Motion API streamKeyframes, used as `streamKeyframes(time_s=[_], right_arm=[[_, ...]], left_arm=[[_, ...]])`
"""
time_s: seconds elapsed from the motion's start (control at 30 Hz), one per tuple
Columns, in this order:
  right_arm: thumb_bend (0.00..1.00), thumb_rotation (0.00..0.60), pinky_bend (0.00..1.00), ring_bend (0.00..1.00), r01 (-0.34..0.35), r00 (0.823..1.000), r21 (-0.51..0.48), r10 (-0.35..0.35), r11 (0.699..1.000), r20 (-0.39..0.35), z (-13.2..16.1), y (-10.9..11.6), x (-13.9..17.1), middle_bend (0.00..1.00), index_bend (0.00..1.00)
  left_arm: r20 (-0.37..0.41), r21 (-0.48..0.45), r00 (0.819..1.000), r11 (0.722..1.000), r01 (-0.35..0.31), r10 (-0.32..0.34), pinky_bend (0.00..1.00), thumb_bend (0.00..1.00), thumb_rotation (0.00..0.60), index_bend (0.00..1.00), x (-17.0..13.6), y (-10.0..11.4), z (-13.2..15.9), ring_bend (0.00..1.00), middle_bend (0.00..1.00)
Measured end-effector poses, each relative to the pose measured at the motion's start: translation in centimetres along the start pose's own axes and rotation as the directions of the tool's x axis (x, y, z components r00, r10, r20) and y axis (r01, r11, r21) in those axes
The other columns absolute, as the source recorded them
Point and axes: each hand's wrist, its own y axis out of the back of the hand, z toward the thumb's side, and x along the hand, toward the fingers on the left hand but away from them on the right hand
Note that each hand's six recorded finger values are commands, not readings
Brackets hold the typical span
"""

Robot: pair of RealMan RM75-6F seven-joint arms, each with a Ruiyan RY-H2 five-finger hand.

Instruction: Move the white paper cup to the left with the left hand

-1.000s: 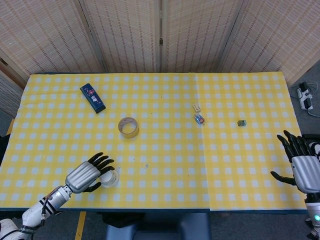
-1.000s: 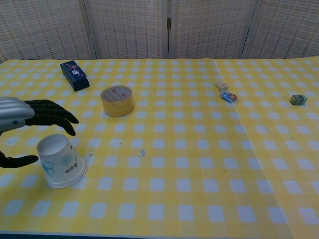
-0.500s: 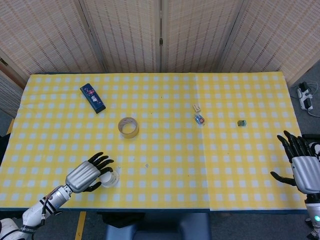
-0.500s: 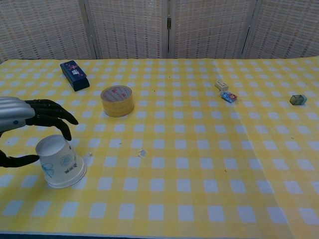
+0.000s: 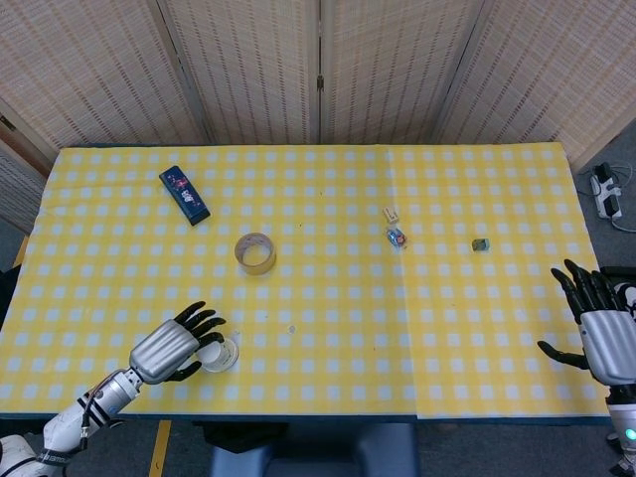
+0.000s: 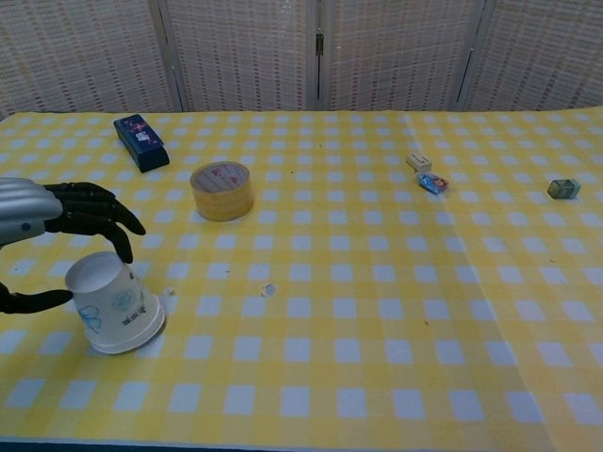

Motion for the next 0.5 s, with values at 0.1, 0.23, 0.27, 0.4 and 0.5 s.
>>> streamKeyframes(time_s=[0.1, 0.23, 0.27, 0.4, 0.5], right_arm=[[0.1, 0.6, 0.0, 0.02, 0.001, 1.0, 0.0, -0.001, 1.0, 0.0, 0.0, 0.0, 0.0, 0.0, 0.0], [0.1, 0.6, 0.0, 0.02, 0.003, 1.0, -0.001, -0.003, 1.0, -0.001, 0.0, 0.1, 0.0, 0.0, 0.0], [0.1, 0.6, 0.0, 0.02, 0.003, 1.0, -0.001, -0.003, 1.0, 0.0, 0.0, 0.1, 0.0, 0.0, 0.0], [0.1, 0.6, 0.0, 0.02, 0.004, 1.0, -0.002, -0.004, 1.0, -0.001, 0.0, 0.1, 0.0, 0.0, 0.0], [0.1, 0.6, 0.0, 0.02, 0.005, 1.0, -0.003, -0.005, 1.0, -0.001, 0.0, 0.1, 0.1, 0.0, 0.0]], left_arm=[[0.001, 0.004, 1.0, 1.0, -0.007, 0.007, 0.06, 0.51, 0.6, 0.37, -0.2, 0.4, 0.0, 0.12, 0.19], [-0.006, 0.012, 1.0, 1.0, -0.026, 0.026, 0.06, 0.52, 0.6, 0.37, -0.4, 1.3, -0.2, 0.12, 0.19], [-0.009, 0.015, 1.0, 0.999, -0.03, 0.03, 0.06, 0.52, 0.6, 0.37, -0.5, 1.5, -0.2, 0.13, 0.19], [-0.028, 0.022, 0.998, 0.999, -0.049, 0.049, 0.06, 0.54, 0.6, 0.37, -0.6, 2.5, -0.7, 0.13, 0.19], [-0.052, 0.015, 0.997, 0.998, -0.058, 0.059, 0.06, 0.55, 0.6, 0.37, -0.5, 2.9, -1.2, 0.13, 0.19]])
